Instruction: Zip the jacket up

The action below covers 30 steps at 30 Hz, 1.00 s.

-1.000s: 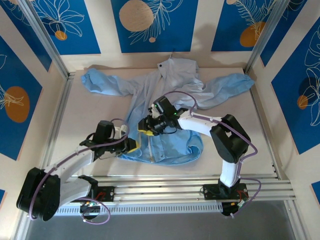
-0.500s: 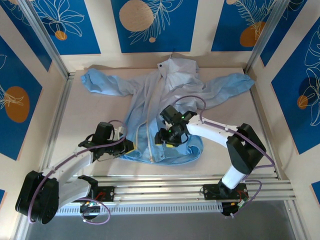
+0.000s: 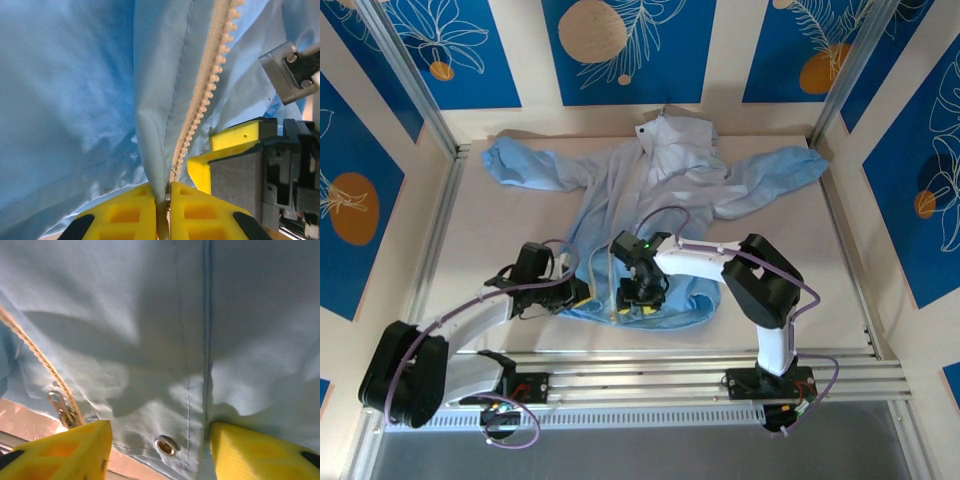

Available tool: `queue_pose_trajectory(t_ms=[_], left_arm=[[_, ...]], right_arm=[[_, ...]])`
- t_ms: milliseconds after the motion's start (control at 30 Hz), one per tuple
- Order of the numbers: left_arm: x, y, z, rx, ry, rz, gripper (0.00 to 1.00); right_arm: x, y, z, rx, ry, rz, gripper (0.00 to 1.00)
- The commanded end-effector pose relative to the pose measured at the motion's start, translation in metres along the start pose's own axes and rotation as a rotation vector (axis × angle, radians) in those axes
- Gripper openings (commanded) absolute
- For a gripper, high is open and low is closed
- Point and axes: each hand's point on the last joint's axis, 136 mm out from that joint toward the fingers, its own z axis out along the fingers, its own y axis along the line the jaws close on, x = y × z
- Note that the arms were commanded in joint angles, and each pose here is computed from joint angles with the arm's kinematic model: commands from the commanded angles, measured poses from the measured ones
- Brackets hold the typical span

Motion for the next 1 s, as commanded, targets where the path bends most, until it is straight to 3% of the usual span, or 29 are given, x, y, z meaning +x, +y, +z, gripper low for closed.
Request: queue_pose_trajectory(t_ms=[0, 100, 233, 300, 400, 533, 600, 733, 833, 967], left_arm=[[-0.012, -0.013, 0.002, 0.01, -0.049, 0.019, 0.0], [-0.01, -0.016, 0.007, 0.014, -0.044, 0.012, 0.0], [-0.009, -0.022, 0.011, 0.018, -0.022, 0.045, 0.0], [-0.008, -0.015, 0.012, -0.02, -0.023, 0.025, 0.0], [-0.005, -0.02, 0.021, 0.039, -0.022, -0.004, 0.0], [0.0, -0.016, 0.028, 0.003, -0.01, 0.001, 0.0], [0.0, -0.009, 0.031, -0.013, -0.02, -0.022, 0.0], [0.003, 0.004, 0.034, -0.061, -0.015, -0.046, 0.0], [0.003, 0.009, 0.035, -0.083, -0.013, -0.047, 0.0], [0.003, 0.019, 0.034, -0.126, -0.02, -0.06, 0.0]], right_arm=[[0.001, -0.01, 0.016, 0.032, 0.024, 0.008, 0.38], [-0.009, -0.004, 0.006, -0.017, -0.031, 0.009, 0.14], [-0.028, 0.007, -0.025, -0.043, -0.167, -0.05, 0.01], [-0.035, 0.003, -0.038, -0.031, -0.212, -0.033, 0.0], [-0.041, 0.007, -0.054, -0.047, -0.245, -0.046, 0.0], [-0.038, 0.006, -0.059, 0.005, -0.235, -0.102, 0.0], [-0.035, 0.017, -0.056, -0.05, -0.225, -0.147, 0.1], [-0.031, 0.051, -0.07, -0.243, -0.255, -0.246, 0.46], [-0.029, 0.06, -0.08, -0.309, -0.238, -0.251, 0.52], [-0.031, 0.047, -0.068, -0.269, -0.183, -0.178, 0.53]])
